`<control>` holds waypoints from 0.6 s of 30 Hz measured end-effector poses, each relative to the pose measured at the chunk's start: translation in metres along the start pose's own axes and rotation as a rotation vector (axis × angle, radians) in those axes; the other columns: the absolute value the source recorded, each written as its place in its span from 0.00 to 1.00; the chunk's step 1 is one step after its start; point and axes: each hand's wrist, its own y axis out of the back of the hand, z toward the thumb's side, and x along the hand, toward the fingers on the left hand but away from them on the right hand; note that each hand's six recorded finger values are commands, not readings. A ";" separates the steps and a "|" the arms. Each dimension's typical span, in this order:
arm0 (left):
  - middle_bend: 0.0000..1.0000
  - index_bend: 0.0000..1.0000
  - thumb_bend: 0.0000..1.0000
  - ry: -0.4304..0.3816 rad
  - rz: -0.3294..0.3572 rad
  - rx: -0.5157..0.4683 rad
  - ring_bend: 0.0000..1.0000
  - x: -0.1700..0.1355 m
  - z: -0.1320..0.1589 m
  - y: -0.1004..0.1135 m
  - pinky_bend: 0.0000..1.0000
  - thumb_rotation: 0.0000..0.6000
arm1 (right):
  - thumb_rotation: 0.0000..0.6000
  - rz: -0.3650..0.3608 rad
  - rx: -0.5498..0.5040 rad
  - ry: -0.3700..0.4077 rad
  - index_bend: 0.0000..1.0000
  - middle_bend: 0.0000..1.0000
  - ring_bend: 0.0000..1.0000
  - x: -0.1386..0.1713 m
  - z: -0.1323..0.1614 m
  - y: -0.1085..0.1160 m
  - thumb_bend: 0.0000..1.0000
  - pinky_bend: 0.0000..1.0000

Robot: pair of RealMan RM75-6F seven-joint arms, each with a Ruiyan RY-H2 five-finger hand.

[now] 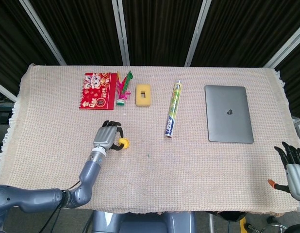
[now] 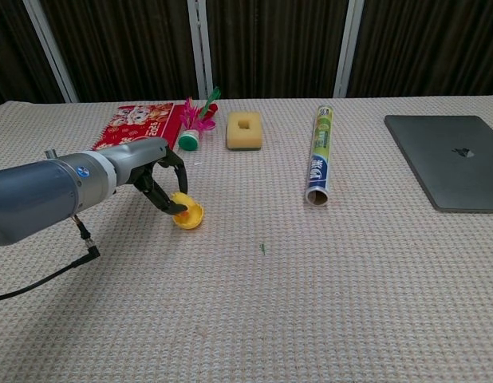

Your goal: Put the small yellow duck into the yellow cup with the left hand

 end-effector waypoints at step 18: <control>0.16 0.42 0.27 -0.007 -0.005 0.008 0.08 0.002 0.007 -0.005 0.00 1.00 | 1.00 -0.001 0.000 0.003 0.10 0.00 0.00 0.000 0.000 0.000 0.00 0.00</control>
